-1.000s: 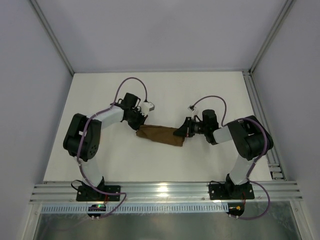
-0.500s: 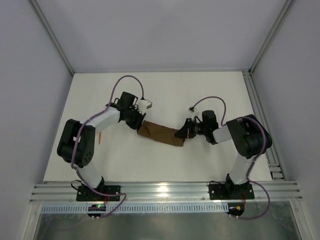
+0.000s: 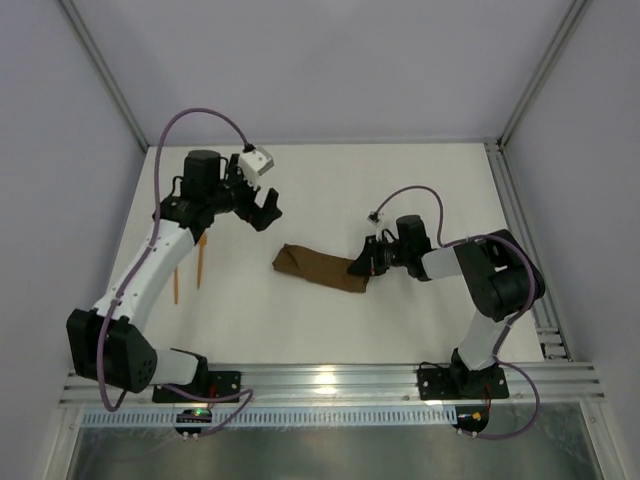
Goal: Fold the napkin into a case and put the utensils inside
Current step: Fold the 2/3-rectangle-folded napkin at the center of the board.
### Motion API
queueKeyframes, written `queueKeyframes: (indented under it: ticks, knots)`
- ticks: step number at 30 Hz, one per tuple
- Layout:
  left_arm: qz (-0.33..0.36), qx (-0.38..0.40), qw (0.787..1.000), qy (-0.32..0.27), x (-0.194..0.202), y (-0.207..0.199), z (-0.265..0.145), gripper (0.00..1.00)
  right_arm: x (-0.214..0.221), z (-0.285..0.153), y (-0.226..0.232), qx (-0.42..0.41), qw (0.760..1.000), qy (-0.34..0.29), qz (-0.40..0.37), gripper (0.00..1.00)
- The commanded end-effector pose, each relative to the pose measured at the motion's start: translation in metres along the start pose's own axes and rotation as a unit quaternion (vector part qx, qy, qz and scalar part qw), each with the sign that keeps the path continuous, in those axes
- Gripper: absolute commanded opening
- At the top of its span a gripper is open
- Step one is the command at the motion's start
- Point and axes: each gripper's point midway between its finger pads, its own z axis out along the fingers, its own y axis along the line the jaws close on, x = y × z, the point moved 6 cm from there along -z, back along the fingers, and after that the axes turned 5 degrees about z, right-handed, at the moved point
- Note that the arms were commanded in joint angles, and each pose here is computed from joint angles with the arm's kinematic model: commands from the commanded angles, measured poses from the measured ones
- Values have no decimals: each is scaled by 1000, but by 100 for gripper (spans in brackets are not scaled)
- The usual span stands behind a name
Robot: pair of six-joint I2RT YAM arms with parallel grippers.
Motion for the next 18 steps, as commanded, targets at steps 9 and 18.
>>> queueKeyframes:
  ticks: [9, 18]
  knots:
    - [5, 109, 993, -38, -62, -4, -16, 99, -11, 4, 18, 9, 993, 15, -117, 3]
    - [-82, 100, 988, -88, -71, -13, -28, 99, -15, 7, 28, 19, 987, 26, -160, 3]
